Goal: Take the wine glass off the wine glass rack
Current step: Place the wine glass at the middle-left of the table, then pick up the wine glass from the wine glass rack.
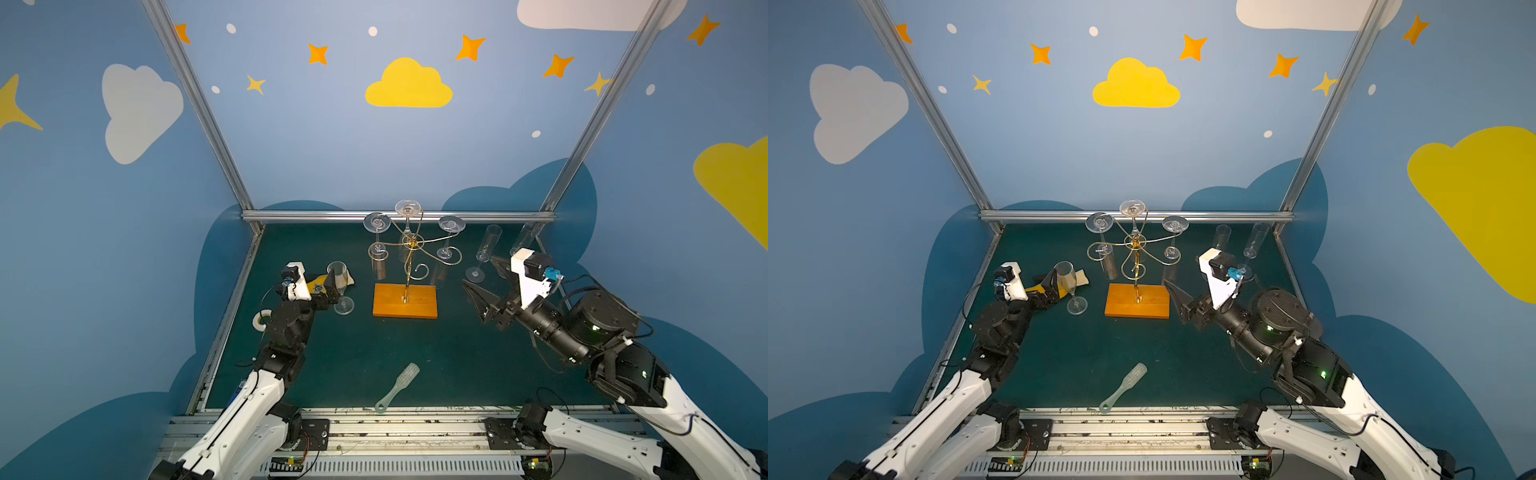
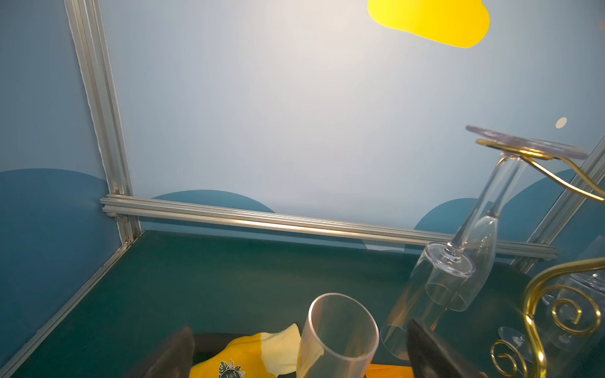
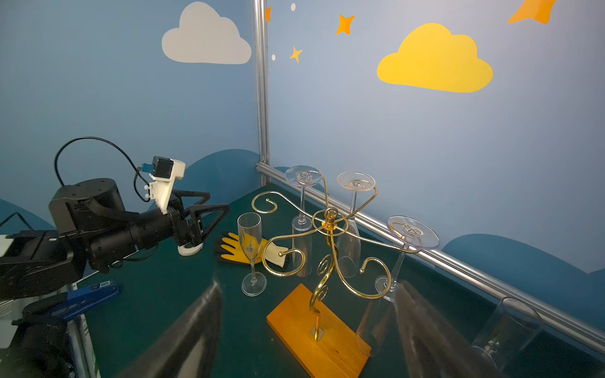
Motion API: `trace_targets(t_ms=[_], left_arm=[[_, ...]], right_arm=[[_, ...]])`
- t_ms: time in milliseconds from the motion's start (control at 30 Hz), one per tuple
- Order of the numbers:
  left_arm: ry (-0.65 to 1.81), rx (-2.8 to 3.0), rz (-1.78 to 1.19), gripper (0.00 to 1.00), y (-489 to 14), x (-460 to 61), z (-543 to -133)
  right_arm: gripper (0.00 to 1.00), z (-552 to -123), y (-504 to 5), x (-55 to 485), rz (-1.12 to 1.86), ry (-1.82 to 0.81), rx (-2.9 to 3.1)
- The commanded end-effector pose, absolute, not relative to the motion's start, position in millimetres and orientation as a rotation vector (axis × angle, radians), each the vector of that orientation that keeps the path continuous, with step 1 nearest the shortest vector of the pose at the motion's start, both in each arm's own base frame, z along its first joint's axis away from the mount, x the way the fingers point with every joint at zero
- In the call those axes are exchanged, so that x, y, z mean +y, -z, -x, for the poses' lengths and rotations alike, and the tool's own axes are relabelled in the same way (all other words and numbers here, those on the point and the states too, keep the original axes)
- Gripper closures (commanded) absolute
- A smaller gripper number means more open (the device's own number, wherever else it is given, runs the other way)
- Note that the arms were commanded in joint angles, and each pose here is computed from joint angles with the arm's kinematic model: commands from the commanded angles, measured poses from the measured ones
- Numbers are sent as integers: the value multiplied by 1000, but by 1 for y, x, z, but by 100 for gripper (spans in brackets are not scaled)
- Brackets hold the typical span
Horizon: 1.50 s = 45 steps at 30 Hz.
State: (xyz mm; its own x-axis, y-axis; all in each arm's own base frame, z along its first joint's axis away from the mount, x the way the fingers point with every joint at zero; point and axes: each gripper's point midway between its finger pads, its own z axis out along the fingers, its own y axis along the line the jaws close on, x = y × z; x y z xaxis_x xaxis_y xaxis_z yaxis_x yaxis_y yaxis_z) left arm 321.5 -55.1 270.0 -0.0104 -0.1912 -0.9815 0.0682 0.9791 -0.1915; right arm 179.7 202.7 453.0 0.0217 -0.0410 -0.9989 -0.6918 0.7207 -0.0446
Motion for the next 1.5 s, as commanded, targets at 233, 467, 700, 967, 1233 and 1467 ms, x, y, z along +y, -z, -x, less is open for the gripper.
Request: trace_targets(t_ms=[233, 467, 700, 967, 1233, 1467], left_arm=[[316, 1567, 52, 0, -295, -61, -286], [423, 1557, 59, 1, -308, -66, -263], [461, 1537, 33, 1, -327, -68, -245], [489, 1539, -18, 1, -339, -74, -237], [502, 1484, 24, 1, -351, -69, -235], [547, 1501, 40, 1, -347, -71, -230]], right_arm=[[18, -186, -456, 211, 637, -554, 1463], [18, -197, -451, 212, 608, -511, 1475], [18, -221, -449, 213, 557, -503, 1522], [18, -271, -432, 200, 422, -510, 1713], [23, -337, -422, 172, 217, -718, 1919], [40, -383, -405, 158, 60, -1139, 2033]])
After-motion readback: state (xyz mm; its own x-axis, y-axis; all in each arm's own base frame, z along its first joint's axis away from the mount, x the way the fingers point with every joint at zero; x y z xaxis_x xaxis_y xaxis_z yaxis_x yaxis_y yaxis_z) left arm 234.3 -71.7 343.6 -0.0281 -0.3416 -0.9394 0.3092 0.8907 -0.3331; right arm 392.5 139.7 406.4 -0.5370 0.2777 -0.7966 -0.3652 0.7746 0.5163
